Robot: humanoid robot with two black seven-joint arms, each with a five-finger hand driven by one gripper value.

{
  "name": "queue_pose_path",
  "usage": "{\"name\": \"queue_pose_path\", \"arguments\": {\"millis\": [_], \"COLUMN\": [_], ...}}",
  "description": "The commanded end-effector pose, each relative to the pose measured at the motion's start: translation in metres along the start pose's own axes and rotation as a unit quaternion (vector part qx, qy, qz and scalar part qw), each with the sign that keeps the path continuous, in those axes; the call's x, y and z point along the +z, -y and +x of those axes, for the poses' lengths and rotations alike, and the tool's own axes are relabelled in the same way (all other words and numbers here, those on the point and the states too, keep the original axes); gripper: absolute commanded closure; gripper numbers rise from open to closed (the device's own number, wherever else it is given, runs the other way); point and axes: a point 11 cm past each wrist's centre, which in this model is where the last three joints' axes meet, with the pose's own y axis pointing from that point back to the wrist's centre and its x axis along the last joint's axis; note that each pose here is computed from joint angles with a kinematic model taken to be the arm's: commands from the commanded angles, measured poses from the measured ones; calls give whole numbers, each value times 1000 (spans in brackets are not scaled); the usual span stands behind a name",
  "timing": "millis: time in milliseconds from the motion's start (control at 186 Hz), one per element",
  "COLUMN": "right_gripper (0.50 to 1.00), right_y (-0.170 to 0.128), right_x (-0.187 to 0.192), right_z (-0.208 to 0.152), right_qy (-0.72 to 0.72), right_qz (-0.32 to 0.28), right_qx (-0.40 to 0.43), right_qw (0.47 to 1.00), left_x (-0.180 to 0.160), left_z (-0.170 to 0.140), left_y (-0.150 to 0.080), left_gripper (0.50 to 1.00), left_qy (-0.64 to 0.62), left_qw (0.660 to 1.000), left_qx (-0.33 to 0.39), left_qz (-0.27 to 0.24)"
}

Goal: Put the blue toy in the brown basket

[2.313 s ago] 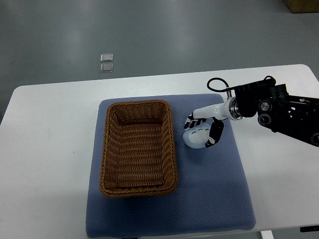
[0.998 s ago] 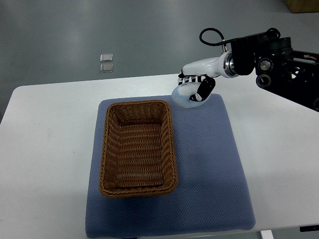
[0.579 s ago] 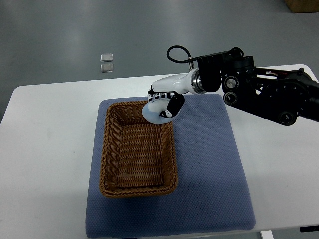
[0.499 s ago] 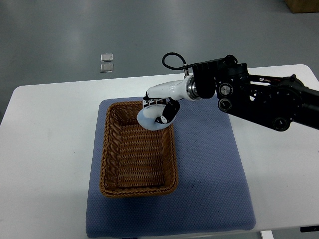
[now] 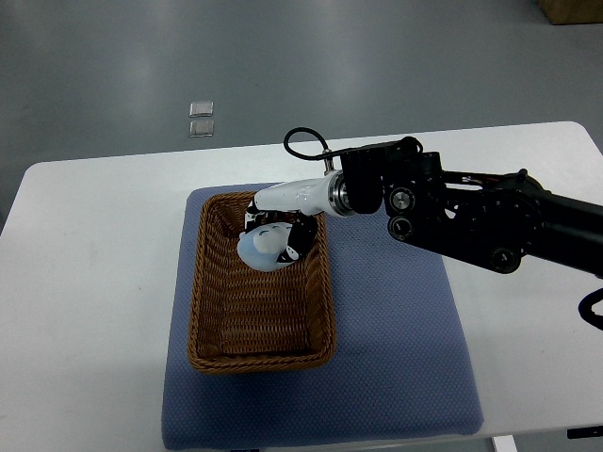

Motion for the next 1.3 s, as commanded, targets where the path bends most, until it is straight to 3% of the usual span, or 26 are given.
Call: {"name": "queue_pose_path", "arguments": {"millis": [0,150,461,687,789,875,1170,1293], "right_gripper": [742,730,595,593,593,593,593,593], "right_y": [1,3,-1,-18,-28,-32,-48,-51], "right_x": [0,-2,1,15,40,68,103,117], "right_z": [-1,-5,2,41,63,64,58,55], "right_qy": [3,6,10,58,146,222,377,486], "right_qz": [1,4,3,4,10,6,47,83], "right_qx": [1,-2,5,62,100,119,164,203], "right_qw": [1000,1000,1000,996,984,968,910,846], "left_x": [0,0,0,0,0,0,0,0], "left_z": [0,0,0,0,0,0,0,0], "left_y": [0,0,0,0,0,0,0,0], "left_gripper": [500,500,500,500,500,500,500,500], "left_qy": [0,0,0,0,0,0,0,0], "left_qw": [1000,1000,1000,1000,1000,1000,1000,1000], "left_qx": [0,0,0,0,0,0,0,0], "left_qz": [0,0,0,0,0,0,0,0]}}
